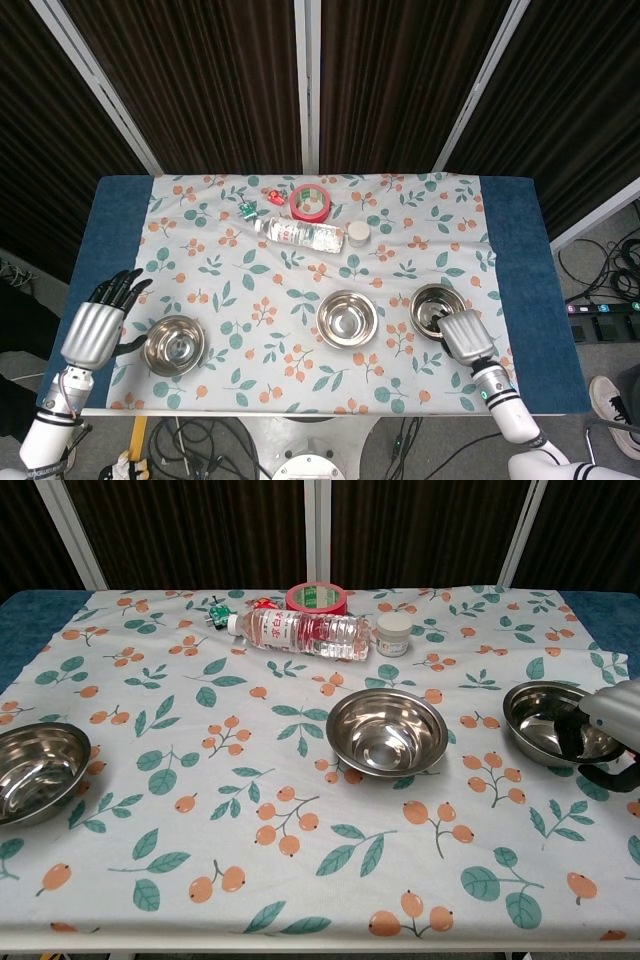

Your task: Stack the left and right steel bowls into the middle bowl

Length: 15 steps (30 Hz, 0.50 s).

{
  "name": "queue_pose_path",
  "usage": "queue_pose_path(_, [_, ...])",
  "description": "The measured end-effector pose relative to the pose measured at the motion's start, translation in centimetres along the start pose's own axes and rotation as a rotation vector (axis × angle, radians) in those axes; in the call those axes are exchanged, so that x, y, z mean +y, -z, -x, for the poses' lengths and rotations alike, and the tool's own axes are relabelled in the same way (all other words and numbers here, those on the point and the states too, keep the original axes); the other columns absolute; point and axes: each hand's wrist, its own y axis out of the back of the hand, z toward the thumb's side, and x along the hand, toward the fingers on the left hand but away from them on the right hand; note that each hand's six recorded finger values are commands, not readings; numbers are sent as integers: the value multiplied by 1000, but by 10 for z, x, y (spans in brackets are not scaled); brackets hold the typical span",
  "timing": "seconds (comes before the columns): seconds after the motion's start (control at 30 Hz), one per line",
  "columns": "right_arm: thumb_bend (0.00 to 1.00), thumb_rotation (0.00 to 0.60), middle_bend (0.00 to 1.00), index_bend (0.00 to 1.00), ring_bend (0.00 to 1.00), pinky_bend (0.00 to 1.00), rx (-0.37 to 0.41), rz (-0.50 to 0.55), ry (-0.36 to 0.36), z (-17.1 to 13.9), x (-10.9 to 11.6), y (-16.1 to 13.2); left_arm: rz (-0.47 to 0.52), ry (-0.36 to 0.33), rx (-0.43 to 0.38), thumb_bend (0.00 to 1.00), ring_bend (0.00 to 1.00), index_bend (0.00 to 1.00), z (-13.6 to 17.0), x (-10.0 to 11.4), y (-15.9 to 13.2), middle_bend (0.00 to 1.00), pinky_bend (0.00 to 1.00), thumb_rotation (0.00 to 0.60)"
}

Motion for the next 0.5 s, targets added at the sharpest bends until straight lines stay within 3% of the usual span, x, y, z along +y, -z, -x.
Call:
queue_pose_path(0.27, [421,600,558,667,868,836,-9,2,11,1,1,1,0,2,-1,76,118,204,0,0,0,193,228,600])
queue_pose_path(0.5, [424,600,579,694,868,837,-12,11,34,0,7,2,5,2,3,76,118,204,0,0,1,193,228,600])
